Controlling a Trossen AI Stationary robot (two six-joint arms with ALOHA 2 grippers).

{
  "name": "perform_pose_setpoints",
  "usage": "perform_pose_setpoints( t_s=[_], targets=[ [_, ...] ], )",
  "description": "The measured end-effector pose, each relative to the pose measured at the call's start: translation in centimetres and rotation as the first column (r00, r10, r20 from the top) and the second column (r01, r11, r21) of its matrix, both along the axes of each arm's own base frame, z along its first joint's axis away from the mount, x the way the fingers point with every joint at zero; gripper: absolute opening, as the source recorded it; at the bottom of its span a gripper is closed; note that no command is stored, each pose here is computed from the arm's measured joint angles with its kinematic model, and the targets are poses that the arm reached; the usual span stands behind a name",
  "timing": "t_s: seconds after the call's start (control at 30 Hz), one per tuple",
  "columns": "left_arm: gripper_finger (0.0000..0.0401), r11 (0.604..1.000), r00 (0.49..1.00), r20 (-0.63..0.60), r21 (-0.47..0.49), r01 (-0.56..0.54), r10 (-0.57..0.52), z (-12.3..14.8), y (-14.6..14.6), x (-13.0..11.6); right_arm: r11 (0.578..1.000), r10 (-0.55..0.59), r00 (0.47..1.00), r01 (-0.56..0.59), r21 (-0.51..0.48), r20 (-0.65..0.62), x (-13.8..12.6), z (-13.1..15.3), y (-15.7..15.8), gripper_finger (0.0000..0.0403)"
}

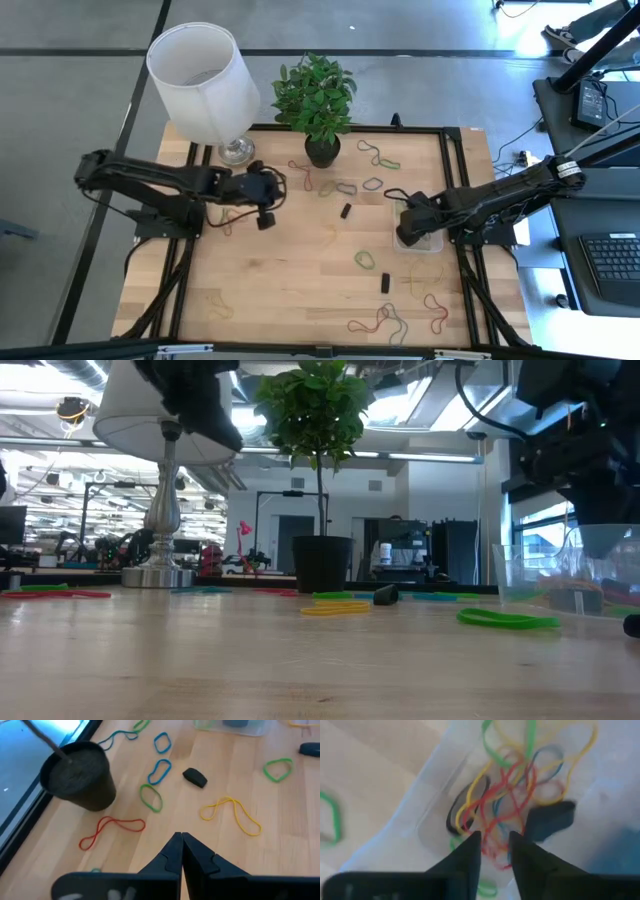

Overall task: Pick and place rubber bands into bin
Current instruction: Put the red rubber band into the transparent bin, then put the blue rubber band into the transparent bin

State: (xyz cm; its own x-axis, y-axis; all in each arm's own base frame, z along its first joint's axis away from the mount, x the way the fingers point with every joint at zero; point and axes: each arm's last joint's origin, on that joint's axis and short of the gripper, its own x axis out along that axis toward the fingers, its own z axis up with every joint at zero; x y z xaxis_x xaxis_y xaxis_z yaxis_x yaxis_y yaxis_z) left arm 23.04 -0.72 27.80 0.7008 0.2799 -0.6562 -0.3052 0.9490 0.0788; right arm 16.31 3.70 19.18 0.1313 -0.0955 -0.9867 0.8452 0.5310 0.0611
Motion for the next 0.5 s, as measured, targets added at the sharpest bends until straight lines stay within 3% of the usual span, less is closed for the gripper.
perform_pose_setpoints(
  t_s=[0.27,0.5],
  targets=[
    [0.0002,1.000,1.000,0.012,0.014,0.023,-0.023,0.4,0.2,-0.9,0.998,-0.008,0.999,0.006,0.059,0.035,0.2,1.5,0.0,0.0181],
    [0.0002,0.998,0.999,-0.006,0.033,0.051,-0.050,0.4,0.1,-1.0,0.999,-0.040,0.999,0.039,0.022,0.028,0.2,4.6,-0.7,0.0196]
  ],
)
